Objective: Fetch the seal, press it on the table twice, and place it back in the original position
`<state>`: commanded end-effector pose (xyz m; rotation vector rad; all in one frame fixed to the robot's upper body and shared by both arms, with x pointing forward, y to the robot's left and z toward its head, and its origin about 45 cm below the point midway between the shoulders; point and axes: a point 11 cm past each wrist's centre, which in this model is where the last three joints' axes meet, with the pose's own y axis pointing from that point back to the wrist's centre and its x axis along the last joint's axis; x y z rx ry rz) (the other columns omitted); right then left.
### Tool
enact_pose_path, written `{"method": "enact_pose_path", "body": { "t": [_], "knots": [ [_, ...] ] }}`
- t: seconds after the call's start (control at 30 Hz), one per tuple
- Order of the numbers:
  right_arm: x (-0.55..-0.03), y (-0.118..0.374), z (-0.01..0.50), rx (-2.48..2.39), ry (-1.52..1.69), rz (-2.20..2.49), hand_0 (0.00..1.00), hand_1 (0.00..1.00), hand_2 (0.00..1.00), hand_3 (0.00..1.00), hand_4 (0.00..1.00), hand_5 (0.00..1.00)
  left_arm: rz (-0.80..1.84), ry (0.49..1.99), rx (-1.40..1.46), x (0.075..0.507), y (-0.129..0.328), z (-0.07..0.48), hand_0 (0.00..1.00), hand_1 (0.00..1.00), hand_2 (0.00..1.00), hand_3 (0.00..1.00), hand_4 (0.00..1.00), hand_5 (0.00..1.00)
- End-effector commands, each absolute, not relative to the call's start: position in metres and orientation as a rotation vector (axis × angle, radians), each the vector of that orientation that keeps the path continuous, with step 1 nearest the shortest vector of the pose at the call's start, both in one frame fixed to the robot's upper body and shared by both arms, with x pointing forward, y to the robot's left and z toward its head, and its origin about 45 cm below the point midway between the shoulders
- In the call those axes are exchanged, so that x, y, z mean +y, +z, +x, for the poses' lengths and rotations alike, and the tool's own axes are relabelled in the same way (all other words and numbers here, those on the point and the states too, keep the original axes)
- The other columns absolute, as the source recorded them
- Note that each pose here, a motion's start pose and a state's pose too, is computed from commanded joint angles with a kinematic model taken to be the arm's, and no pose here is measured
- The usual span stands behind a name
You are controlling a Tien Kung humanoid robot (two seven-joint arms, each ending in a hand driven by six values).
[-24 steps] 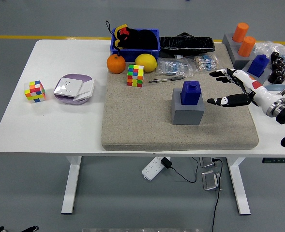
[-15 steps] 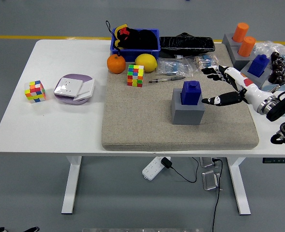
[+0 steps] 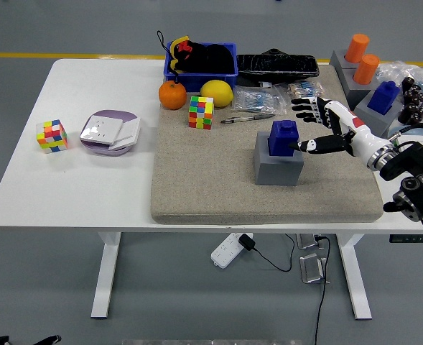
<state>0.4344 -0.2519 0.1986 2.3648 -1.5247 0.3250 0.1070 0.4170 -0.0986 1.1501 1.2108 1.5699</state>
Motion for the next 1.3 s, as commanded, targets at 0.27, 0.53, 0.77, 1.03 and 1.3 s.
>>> {"method": "enact_pose_path", "body": {
  "t": [0.27,0.53,0.77,1.03,1.3],
  "knots": [
    [-0.246,0.187,0.433,-1.537,0.26,2.382,0.826,0.792,0.802,0.823,0.986,0.002,1.15,1.566,1.212,0.415,-0.099,0.107,0.812,0.783,0.76,0.803,0.672,0.42],
    [-0.242,0.184,0.433,-1.557,0.263,2.379,0.807,0.775,0.792,0.815,0.962,0.002,1.151,1.564,1.208,0.415,-0.099,0.108,0.812,0.784,0.76,0.803,0.673,0.42],
    [-0.238,0.181,0.433,-1.586,0.263,2.38,0.75,0.709,0.728,0.749,0.825,0.002,1.15,1.56,1.206,0.415,-0.099,0.109,0.812,0.784,0.761,0.803,0.676,0.419],
    [-0.234,0.177,0.431,-1.597,0.259,2.379,0.735,0.684,0.698,0.726,0.785,0.002,1.157,1.559,1.207,0.416,-0.099,0.108,0.812,0.784,0.761,0.803,0.677,0.418],
    [-0.231,0.171,0.428,-1.579,0.236,2.389,0.731,0.678,0.696,0.723,0.782,0.002,1.157,1.557,1.199,0.416,-0.098,0.11,0.812,0.784,0.762,0.804,0.678,0.417]
  ]
}}
